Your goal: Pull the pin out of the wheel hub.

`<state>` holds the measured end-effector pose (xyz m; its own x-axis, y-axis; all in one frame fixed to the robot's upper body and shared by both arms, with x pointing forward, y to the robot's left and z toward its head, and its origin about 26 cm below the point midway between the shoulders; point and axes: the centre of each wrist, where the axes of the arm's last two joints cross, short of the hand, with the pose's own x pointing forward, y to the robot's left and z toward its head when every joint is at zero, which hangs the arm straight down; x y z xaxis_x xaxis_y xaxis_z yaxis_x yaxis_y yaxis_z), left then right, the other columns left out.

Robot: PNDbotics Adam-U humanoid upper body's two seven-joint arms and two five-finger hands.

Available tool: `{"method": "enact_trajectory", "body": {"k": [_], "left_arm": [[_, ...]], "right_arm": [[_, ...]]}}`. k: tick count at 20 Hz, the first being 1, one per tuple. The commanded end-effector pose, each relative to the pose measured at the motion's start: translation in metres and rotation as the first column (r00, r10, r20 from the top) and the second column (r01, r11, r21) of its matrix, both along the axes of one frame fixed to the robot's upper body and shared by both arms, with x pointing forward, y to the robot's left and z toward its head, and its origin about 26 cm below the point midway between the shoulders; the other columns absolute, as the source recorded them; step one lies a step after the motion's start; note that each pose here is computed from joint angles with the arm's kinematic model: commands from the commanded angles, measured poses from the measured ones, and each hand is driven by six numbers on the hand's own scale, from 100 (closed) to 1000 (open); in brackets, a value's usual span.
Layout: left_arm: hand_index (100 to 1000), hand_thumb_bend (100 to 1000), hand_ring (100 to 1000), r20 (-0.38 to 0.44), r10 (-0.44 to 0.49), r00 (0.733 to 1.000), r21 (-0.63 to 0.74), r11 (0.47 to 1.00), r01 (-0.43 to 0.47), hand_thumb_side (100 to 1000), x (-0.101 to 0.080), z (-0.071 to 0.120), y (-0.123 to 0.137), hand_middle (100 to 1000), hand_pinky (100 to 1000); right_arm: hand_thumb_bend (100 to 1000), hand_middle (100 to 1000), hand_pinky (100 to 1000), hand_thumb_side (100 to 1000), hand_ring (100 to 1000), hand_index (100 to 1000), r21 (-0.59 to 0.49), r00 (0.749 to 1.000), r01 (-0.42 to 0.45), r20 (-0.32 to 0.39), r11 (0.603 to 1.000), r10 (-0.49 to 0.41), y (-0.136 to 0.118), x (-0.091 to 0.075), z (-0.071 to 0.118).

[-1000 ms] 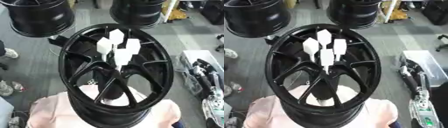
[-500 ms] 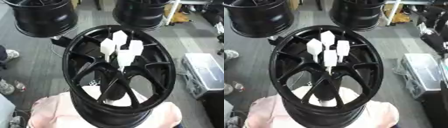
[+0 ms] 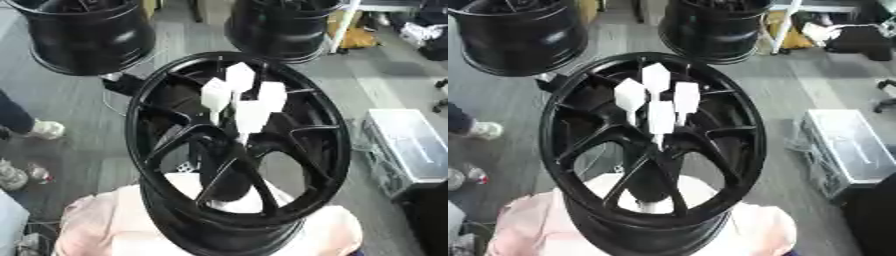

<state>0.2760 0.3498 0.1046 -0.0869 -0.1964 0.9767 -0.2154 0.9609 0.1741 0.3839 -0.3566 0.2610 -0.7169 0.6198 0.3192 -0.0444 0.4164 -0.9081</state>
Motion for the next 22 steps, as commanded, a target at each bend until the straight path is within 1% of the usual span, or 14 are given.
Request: {"method": "enact_trajectory", "body": {"k": [1, 5, 9, 16, 22], "left_arm": [[634, 260, 587, 0.016, -0.008, 1.0, 0.034, 0.999, 0.007, 701, 0.0, 0.008, 0.003, 607, 708], [634, 259, 587, 0.015, -0.01, 1.0, 0.038, 0.999, 0.01, 701, 0.0, 0.008, 0.003, 607, 708], [634, 260, 587, 0.013, -0.013, 1.0, 0.039, 0.999, 0.013, 701, 0.0, 0.008, 0.003, 607, 708], [634, 261, 586, 0.013, -0.019, 1.0, 0.038, 0.999, 0.019, 701, 0.001, 0.008, 0.002, 607, 708], [634, 262, 586, 0.012, -0.021, 1.0, 0.037, 0.999, 0.02, 701, 0.001, 0.007, 0.002, 607, 707]], "right_arm": [[321, 850, 795, 355, 792, 910, -0.151, 0.997, -0.063, -0.041, 0.987, 0.058, 0.002, 0.002, 0.018], [333, 863, 806, 369, 806, 921, -0.256, 0.982, -0.161, -0.139, 0.953, 0.128, 0.014, 0.011, 0.02], [342, 865, 809, 372, 812, 924, -0.301, 0.965, -0.218, -0.206, 0.928, 0.16, 0.022, 0.02, 0.019], [369, 859, 803, 393, 808, 926, -0.312, 0.946, -0.274, -0.258, 0.91, 0.197, 0.04, 0.037, 0.008], [391, 848, 795, 414, 799, 926, -0.293, 0.932, -0.3, -0.291, 0.908, 0.215, 0.051, 0.049, -0.005]]}}
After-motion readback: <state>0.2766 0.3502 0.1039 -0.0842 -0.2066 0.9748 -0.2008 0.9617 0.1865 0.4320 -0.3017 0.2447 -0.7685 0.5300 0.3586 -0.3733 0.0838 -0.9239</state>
